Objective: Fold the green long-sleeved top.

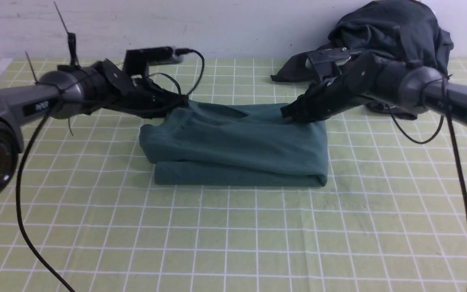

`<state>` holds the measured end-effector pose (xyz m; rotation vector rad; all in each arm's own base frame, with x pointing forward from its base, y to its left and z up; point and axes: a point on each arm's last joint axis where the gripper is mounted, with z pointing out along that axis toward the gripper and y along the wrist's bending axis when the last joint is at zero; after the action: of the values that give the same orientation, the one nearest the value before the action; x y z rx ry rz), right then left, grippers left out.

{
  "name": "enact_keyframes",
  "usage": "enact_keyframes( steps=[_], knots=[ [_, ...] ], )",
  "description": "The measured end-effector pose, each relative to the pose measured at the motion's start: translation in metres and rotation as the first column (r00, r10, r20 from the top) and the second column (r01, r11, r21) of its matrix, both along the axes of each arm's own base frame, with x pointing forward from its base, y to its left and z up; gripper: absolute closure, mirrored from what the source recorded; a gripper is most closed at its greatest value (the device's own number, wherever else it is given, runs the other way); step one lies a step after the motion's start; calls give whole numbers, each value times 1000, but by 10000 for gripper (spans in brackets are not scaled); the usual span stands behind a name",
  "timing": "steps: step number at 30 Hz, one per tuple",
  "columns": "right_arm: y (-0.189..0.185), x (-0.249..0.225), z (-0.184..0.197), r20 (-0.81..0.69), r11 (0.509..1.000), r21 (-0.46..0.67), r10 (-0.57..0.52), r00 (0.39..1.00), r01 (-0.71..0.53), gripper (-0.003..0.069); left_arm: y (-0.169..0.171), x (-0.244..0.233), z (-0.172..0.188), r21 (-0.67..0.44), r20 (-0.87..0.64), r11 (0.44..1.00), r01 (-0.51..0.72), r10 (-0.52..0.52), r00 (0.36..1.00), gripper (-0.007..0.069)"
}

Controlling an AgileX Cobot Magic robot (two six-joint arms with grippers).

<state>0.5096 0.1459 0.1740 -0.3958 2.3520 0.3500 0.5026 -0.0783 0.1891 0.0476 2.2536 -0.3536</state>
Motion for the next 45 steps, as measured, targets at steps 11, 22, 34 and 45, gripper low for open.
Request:
enact_keyframes(
  steps=[11, 22, 34, 45],
  knots=[
    [9, -33, 67, -73, 994, 12, 114, 991, -113, 659, -9, -60, 83, -8, -189, 954, 300, -296, 936, 629],
    [22, -62, 23, -427, 945, -71, 261, 866, -320, 659, 29, -84, 16, 79, -460, 949, 305, -237, 855, 629],
    [-52, -146, 245, 23, 977, -154, 152, 988, -147, 659, 44, -214, 201, 164, -26, 966, 202, -200, 979, 628],
    [-94, -248, 285, 408, 993, -96, -22, 913, 67, 662, 63, -401, 191, 248, 587, 965, -87, -78, 806, 625]
  ],
)
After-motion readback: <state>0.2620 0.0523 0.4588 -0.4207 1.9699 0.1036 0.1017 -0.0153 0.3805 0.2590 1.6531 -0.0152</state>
